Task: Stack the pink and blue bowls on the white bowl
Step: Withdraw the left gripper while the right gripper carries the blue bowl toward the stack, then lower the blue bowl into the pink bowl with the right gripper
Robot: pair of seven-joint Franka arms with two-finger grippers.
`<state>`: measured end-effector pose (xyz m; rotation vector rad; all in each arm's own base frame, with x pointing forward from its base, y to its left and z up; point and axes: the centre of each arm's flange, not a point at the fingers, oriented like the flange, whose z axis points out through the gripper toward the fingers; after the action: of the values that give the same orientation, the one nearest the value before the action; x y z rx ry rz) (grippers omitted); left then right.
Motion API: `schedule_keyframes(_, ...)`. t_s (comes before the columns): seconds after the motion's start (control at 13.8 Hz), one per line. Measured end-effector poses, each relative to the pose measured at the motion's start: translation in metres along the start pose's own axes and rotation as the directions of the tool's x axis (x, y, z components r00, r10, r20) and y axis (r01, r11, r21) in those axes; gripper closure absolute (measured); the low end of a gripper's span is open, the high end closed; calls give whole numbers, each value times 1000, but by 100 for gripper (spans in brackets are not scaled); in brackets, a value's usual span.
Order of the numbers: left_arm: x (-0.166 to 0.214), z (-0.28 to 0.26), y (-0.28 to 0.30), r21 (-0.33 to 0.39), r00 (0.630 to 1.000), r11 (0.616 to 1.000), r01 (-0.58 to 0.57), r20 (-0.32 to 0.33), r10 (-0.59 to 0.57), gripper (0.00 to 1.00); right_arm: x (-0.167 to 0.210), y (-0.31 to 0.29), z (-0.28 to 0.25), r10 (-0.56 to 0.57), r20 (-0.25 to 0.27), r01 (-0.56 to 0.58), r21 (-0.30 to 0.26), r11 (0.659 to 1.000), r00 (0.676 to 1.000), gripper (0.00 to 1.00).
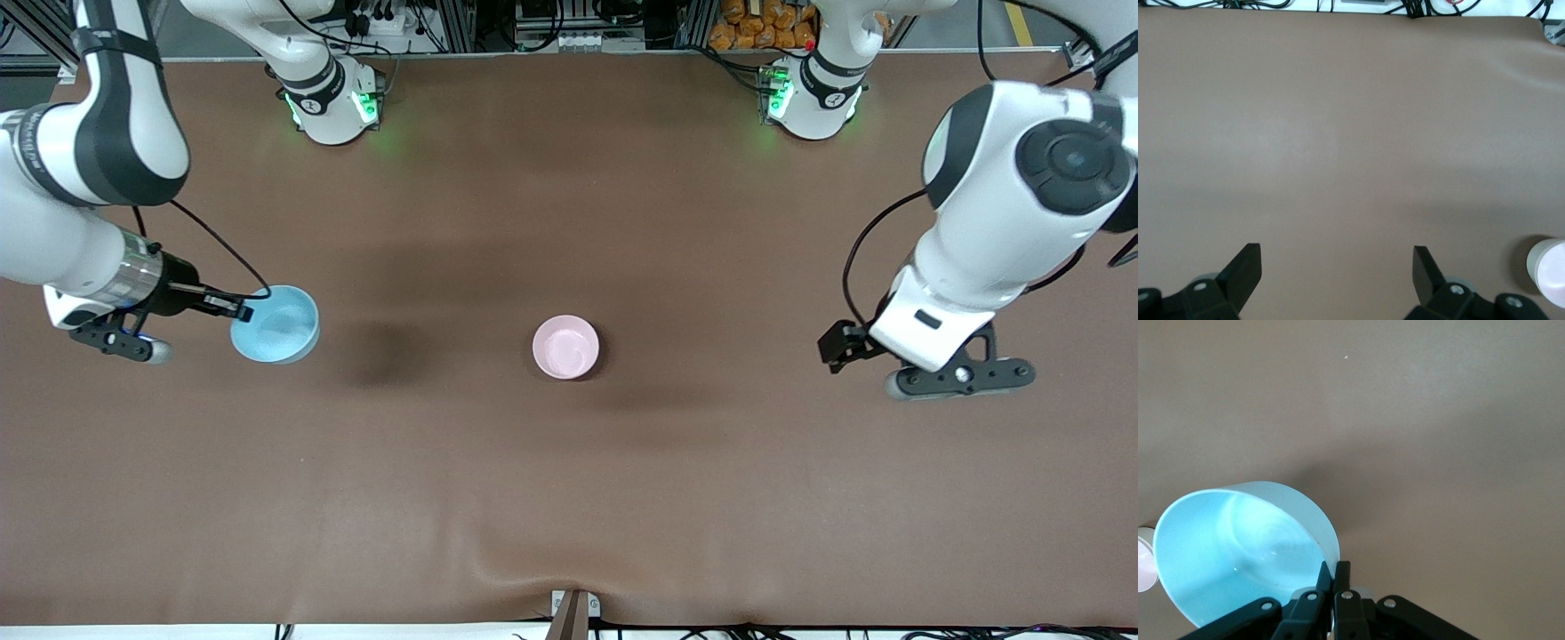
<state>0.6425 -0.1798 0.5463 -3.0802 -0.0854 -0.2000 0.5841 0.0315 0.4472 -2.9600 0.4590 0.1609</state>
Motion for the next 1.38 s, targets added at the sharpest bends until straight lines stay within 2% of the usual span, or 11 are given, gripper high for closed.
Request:
schedule_keyframes(0.22,-5,-9,-2,7,1000,1000,1,8,-1,0,-1,-6,-3,22,-4,-22,10,1000,1000,98)
schedule_keyframes(0.58,-1,-11,-32,12,998,999,42,37,-42,0,-23,-71,-6,69,-13,-68,51,996,998,98)
schedule_keyframes(0.72,-3,-19,-48,11,999,1000,16,52,-17,0,-30,-88,-8,95,-6,-94,73,993,995,98)
schedule_keyframes(0.94,-15,-47,-79,21,997,1000,-17,82,15,0,-50,-125,-5,114,9,-115,82,990,993,98)
schedule_keyframes(1.16,-34,-85,-123,-15,993,1000,-5,115,6,0,-74,-180,14,157,25,-159,68,985,987,98)
schedule_keyframes(1.38,-51,-119,-179,-34,993,999,-33,112,37,0,-87,-235,37,222,8,-221,87,971,975,98)
